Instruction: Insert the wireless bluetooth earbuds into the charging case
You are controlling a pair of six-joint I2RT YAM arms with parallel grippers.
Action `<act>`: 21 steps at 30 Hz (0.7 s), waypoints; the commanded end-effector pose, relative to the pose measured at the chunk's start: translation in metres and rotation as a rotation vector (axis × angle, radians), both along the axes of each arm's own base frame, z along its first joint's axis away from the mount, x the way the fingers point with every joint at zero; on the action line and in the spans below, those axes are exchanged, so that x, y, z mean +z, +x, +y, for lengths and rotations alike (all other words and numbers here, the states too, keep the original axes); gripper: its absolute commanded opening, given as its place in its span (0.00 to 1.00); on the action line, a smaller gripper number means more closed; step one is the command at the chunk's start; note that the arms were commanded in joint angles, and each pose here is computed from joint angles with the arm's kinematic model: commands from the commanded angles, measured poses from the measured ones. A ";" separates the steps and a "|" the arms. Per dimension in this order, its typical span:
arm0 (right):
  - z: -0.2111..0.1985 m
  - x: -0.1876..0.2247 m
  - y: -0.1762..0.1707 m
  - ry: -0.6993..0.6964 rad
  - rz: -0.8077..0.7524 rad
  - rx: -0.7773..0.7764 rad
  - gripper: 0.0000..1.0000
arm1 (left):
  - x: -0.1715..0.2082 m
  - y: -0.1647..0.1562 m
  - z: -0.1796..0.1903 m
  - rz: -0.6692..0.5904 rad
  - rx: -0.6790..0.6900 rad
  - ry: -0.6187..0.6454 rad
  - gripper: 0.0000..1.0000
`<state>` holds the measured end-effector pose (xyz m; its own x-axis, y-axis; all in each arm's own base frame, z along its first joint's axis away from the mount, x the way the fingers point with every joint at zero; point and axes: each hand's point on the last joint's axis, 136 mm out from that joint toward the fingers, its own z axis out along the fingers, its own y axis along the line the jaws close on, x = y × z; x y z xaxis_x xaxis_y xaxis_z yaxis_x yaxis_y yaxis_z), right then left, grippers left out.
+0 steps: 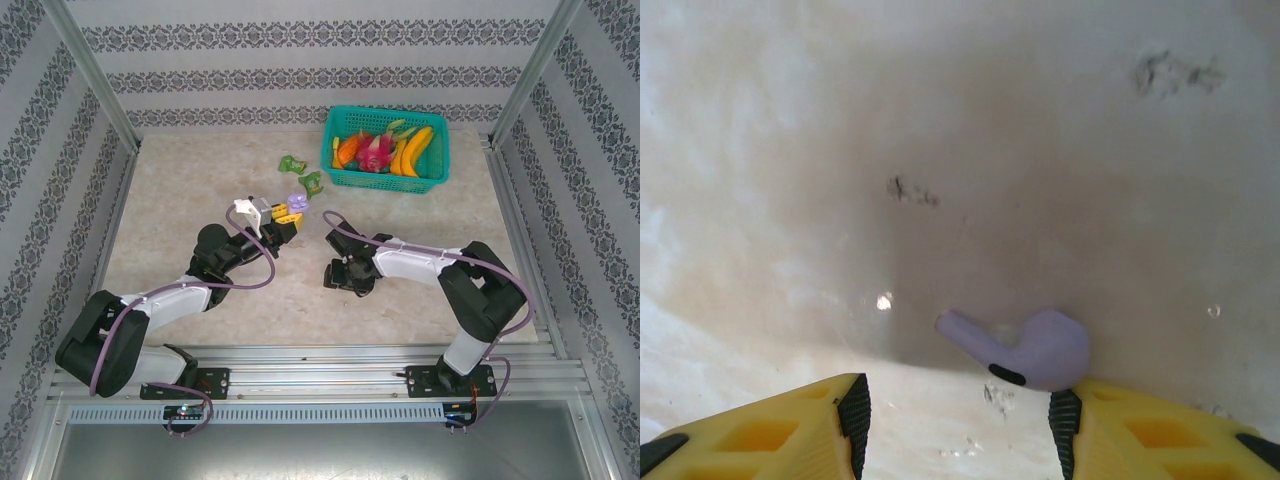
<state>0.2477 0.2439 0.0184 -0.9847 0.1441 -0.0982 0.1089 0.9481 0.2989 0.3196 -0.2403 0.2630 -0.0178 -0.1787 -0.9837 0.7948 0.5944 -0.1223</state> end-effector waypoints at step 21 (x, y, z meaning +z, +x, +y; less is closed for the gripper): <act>-0.010 0.004 0.043 -0.081 -0.080 0.015 0.53 | 0.012 0.001 0.006 -0.035 0.010 -0.030 0.00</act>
